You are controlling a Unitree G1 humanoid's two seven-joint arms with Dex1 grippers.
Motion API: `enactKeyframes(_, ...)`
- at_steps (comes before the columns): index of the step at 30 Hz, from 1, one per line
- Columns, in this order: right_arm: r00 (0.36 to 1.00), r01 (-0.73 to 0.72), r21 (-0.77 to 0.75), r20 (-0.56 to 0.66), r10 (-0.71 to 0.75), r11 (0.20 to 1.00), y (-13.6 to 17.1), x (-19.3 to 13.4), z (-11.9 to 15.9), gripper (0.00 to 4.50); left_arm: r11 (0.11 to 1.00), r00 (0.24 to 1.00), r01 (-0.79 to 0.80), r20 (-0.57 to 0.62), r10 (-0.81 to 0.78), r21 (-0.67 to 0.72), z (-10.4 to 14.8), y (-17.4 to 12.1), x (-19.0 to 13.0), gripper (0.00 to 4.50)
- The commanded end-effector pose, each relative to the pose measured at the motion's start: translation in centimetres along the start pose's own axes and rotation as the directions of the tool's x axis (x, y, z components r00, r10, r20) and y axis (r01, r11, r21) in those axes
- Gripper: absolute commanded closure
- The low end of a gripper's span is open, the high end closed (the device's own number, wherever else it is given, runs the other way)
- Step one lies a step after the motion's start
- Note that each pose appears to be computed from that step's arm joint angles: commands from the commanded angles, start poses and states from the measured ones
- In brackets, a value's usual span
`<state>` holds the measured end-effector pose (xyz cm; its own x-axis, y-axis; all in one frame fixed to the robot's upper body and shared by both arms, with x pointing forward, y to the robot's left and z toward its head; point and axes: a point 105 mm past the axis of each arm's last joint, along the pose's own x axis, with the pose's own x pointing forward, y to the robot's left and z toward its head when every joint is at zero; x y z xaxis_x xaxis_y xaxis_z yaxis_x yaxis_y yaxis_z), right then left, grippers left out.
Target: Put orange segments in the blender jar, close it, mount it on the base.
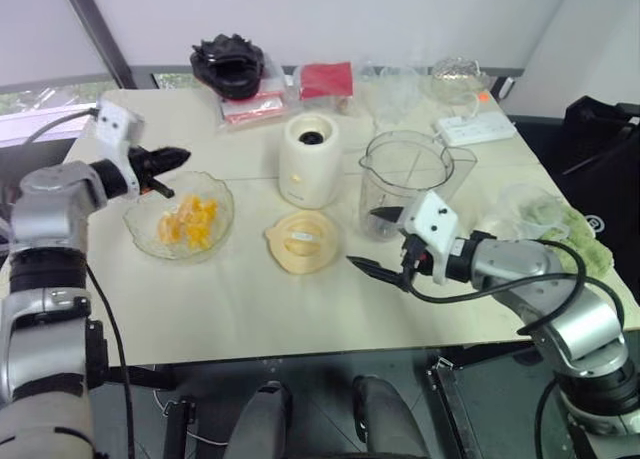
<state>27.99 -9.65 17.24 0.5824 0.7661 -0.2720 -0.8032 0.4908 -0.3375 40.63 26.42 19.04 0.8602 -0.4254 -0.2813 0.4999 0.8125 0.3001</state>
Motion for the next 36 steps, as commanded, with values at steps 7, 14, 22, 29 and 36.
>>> enactKeyframes(7, 0.999, -0.032, -0.042, 0.034, 0.034, 0.999, 0.2, 0.1, 1.1, 0.00, 0.865, 0.966, 0.196, -0.240, -0.091, 0.462, -0.3, -2.1, 3.0, 4.21)
enactKeyframes(14, 0.997, -0.063, -0.058, 0.028, 0.065, 0.996, -0.2, 0.4, 1.1, 0.00, 0.755, 0.906, 0.337, -0.413, -0.096, 0.563, -1.1, -1.8, 3.7, 0.79)
enactKeyframes(22, 0.997, -0.073, -0.061, 0.028, 0.075, 0.995, 0.0, 0.5, 0.9, 0.00, 0.753, 0.845, 0.311, -0.532, 0.060, 0.579, -4.1, 0.4, 3.0, 0.30)
enactKeyframes(29, 0.997, -0.071, -0.063, 0.031, 0.073, 0.995, -0.1, 0.6, 1.0, 0.00, 0.831, 0.834, 0.203, -0.536, 0.130, 0.517, -5.5, 1.0, 3.1, 0.30)
enactKeyframes(36, 0.997, -0.073, -0.065, 0.030, 0.075, 0.995, 0.0, 0.6, 1.0, 0.00, 0.955, 0.899, 0.064, -0.432, 0.072, 0.291, -4.7, -0.2, 4.5, 0.30)
